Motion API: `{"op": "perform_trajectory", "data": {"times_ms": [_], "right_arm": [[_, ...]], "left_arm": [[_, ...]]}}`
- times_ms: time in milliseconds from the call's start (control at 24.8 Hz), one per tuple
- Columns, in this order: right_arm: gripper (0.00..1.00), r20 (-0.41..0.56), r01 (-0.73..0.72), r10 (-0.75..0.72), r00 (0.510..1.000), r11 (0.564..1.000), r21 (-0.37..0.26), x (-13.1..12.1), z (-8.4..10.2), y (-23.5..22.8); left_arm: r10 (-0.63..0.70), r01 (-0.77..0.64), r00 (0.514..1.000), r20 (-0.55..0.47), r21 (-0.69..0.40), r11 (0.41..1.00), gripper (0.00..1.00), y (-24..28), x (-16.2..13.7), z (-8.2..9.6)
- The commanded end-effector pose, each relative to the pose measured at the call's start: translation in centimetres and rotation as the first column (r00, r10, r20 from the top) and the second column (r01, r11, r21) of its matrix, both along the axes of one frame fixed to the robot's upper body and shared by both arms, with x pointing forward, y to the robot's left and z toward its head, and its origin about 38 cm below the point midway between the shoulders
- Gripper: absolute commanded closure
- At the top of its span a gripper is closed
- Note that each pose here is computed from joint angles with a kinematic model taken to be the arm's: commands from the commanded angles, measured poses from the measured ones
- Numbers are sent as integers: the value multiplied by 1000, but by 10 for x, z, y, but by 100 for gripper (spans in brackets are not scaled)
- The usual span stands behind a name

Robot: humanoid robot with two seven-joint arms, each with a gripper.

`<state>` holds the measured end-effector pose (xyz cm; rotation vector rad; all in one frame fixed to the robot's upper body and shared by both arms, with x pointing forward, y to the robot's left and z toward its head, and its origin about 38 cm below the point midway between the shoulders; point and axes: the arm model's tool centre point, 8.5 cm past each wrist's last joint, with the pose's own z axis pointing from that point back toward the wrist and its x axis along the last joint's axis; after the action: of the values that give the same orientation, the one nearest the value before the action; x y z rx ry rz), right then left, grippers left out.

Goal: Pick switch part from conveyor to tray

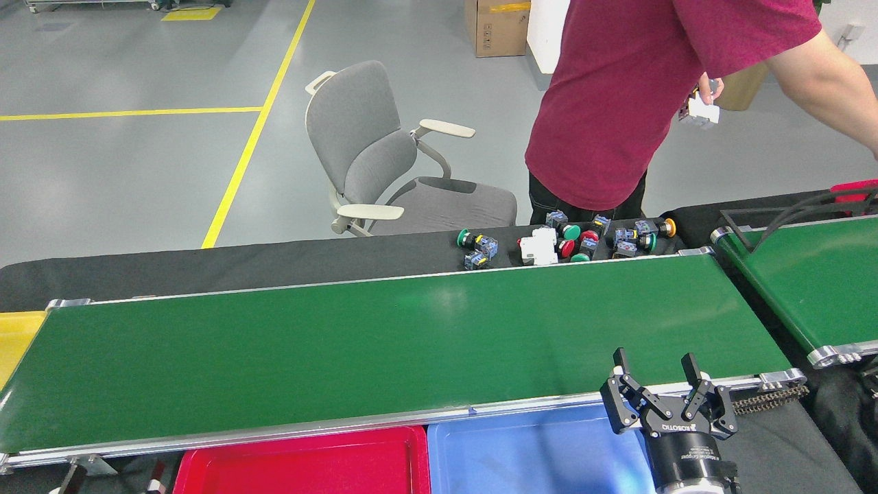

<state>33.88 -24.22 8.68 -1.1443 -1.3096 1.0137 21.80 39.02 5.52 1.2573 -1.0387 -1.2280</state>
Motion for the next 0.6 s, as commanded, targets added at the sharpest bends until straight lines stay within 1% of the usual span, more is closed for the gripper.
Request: {"op": "perform_trajectory", "data": {"times_ms": [0, 121, 242, 564], "right_arm": [[2, 12, -11, 11, 1000, 1000, -1, -1, 5, 1], [2, -11, -15, 15, 1000, 1000, -3, -9, -3, 2], [2, -41, -58, 58, 997, 998, 4, -20, -14, 16], [2, -35, -60, 60, 998, 998, 6, -21, -12, 18]], "left_arm": [[2, -2, 1000, 25, 10, 1000, 0, 1, 2, 7], [4, -4, 1000, 17, 21, 1000, 0, 2, 2, 5], [13, -13, 1000, 18, 18, 1000, 0, 4, 2, 5], [20, -20, 999, 31, 16, 1000, 0, 5, 2, 9]]}}
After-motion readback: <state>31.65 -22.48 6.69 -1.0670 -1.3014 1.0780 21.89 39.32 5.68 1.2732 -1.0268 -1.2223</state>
